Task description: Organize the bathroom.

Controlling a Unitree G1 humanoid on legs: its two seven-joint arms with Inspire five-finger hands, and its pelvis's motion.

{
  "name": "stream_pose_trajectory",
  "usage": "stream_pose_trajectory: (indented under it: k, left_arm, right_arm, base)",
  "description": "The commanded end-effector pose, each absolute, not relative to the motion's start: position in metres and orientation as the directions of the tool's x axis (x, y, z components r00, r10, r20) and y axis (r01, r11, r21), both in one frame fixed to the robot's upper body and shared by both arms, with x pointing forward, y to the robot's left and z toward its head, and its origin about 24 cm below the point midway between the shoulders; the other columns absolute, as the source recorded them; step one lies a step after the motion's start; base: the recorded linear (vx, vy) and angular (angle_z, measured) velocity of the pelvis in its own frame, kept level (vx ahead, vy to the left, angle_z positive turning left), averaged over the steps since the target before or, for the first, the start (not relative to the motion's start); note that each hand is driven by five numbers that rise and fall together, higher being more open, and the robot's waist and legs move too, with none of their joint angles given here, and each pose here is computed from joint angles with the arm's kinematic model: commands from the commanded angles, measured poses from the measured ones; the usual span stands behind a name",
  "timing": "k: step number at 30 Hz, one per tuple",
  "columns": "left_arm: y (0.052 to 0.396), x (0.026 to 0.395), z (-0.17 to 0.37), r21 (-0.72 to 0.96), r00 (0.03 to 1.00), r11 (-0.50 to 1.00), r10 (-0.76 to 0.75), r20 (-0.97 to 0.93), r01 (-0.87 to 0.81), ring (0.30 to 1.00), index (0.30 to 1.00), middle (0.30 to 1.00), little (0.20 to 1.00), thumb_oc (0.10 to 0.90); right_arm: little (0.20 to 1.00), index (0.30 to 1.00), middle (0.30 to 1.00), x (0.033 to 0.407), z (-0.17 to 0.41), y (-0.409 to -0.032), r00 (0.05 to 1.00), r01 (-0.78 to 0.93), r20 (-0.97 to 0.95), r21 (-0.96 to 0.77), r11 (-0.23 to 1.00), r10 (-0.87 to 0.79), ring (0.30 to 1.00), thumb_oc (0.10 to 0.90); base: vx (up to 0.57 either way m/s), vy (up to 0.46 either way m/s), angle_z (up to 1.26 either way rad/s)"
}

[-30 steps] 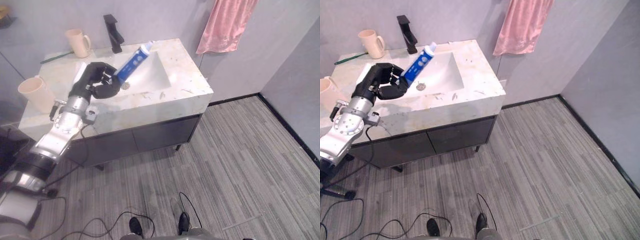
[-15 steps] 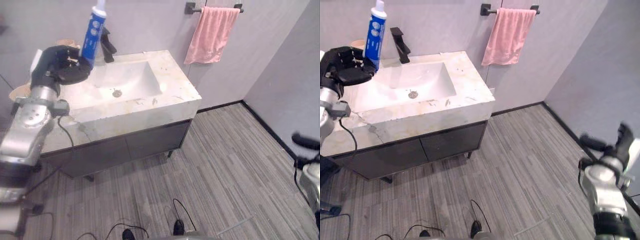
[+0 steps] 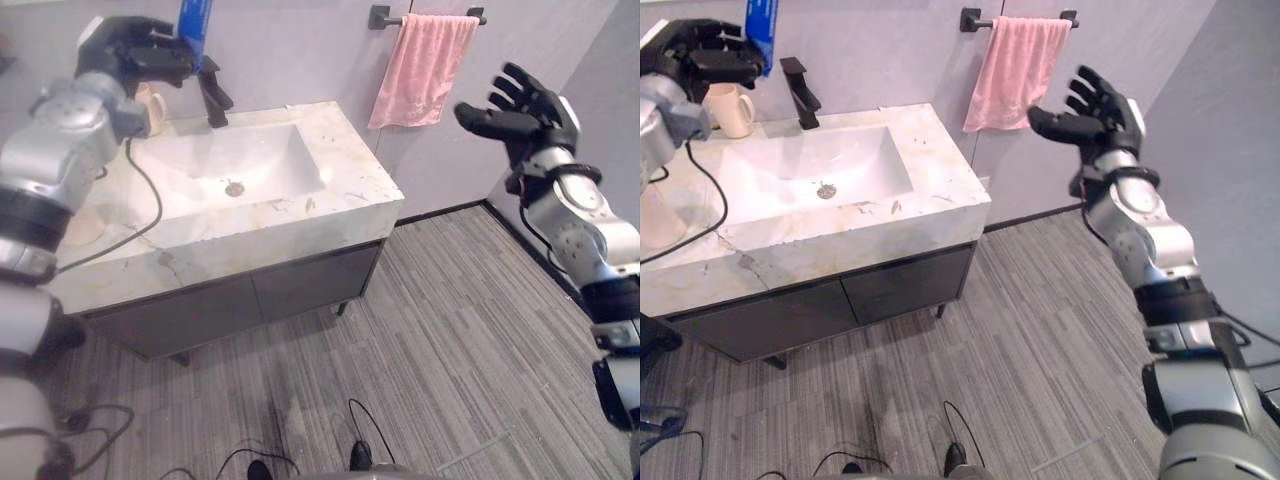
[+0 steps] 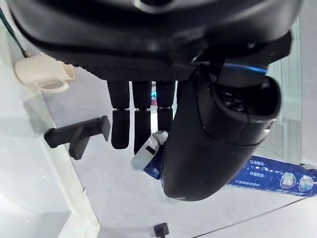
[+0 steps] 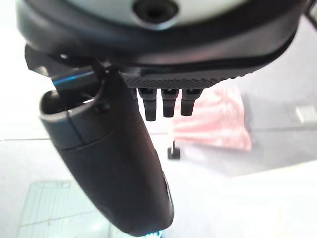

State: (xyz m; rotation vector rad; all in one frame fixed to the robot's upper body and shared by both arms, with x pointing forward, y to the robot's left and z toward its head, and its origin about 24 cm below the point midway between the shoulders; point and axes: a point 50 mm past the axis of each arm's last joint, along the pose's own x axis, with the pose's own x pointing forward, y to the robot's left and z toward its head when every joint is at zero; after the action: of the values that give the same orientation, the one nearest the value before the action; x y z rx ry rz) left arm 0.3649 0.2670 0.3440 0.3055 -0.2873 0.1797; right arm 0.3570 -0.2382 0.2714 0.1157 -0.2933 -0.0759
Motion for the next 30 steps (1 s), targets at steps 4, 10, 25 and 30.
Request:
stream_pose_trajectory:
  k: [4, 10, 25, 30]
  left_arm:
    - [0.249, 0.345, 0.422, 0.181, 0.828, 0.966, 0.052, 0.559, -0.183, 0.3, 0.3, 0.3, 0.3, 0.4]
    - [0.225, 0.355, 0.429, 0.174, 0.846, 0.98, -0.012, 0.533, -0.096, 0.3, 0.3, 0.3, 0.3, 0.4]
    - [0.198, 0.382, 0.405, 0.259, 0.951, 0.965, -0.126, 0.283, 0.051, 0.3, 0.3, 0.3, 0.3, 0.4]
    - [0.196, 0.386, 0.4, 0.27, 0.963, 0.96, -0.135, 0.234, 0.07, 0.3, 0.3, 0.3, 0.3, 0.4]
  right_arm:
    - [0.9, 0.9, 0.9, 0.353, 0.35, -0.21, 0.881, -0.264, 0.464, 0.312, 0.913, 0.096, 0.9, 0.8]
    - [0.9, 0.9, 0.9, 0.37, 0.343, -0.153, 0.868, -0.477, 0.387, 0.478, 0.738, 0.31, 0.9, 0.8]
    - [0.9, 0.9, 0.9, 0.389, 0.328, -0.102, 0.829, -0.56, 0.314, 0.472, 0.681, 0.463, 0.9, 0.8]
    - [0.9, 0.9, 0.9, 0.39, 0.33, -0.098, 0.82, -0.573, 0.32, 0.46, 0.678, 0.475, 0.9, 0.8]
  base:
    - [0.0, 0.009, 0.05]
    - [0.0, 0.02, 0.1]
    - [0.01, 0.023, 0.02]
    - [0.0, 0.003, 0.01]
